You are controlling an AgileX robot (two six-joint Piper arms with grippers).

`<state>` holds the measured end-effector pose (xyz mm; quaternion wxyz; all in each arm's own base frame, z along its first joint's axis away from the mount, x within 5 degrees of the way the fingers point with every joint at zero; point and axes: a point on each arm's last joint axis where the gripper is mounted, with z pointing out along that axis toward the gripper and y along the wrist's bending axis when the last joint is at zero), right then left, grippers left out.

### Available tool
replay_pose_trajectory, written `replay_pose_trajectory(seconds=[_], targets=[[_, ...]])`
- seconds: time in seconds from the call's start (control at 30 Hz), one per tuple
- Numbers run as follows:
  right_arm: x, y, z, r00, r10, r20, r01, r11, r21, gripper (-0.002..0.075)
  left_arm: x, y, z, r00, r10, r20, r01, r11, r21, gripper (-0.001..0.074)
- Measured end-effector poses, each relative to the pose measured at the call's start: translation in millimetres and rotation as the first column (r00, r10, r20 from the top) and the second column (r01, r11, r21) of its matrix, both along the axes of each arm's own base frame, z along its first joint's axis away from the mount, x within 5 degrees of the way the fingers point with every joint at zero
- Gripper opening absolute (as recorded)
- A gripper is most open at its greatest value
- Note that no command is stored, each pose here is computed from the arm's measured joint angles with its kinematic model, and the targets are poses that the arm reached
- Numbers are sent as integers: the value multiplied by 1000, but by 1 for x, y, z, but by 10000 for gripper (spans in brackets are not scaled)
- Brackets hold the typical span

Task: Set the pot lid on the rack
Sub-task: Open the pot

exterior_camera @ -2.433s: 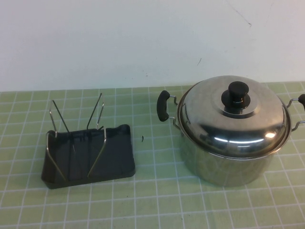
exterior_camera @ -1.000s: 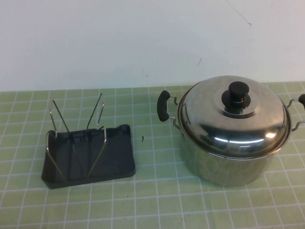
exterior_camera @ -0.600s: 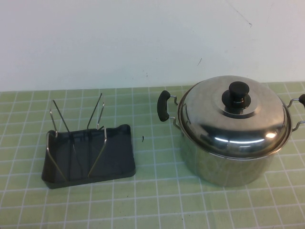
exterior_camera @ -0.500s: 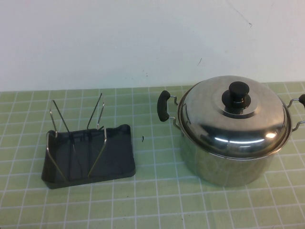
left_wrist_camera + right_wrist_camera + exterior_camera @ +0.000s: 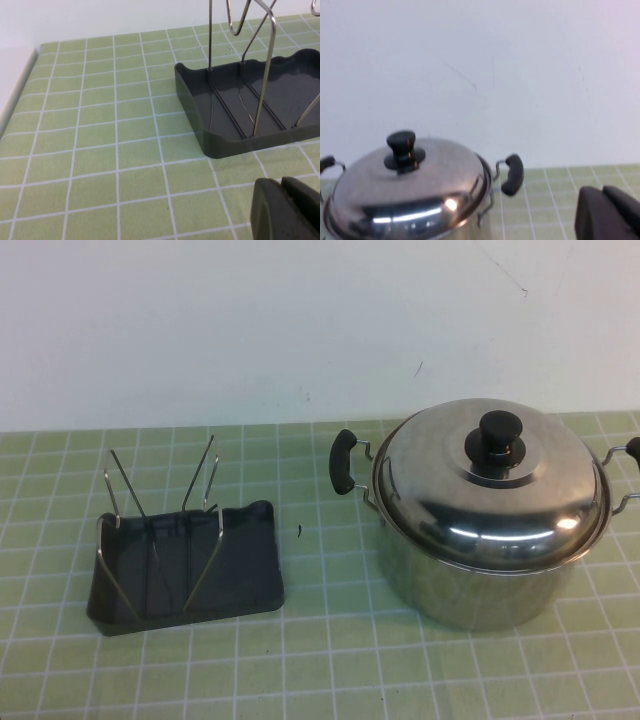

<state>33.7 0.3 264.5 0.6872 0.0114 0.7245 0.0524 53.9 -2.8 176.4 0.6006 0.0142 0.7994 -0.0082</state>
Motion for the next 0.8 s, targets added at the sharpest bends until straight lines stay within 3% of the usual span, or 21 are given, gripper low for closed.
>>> replay_pose_trajectory(seconds=[0.13,0.37,0.53,0.8], targets=[[-4,-1,15,997,-1,78,2,1000,-3,-1,0,0,0,1000,0,0,0,1000,-2,-2],[-4,-1,16,997,-3,79,4,1000,-11,-1,0,0,0,1000,0,0,0,1000,-2,-2],[-4,3,18,993,38,108,-25,993,-119,-1,0,0,0,1000,0,0,0,1000,-2,-2],[39,9,26,996,67,59,-60,993,-104,0,0,0,0,1000,0,0,0,1000,-2,-2]])
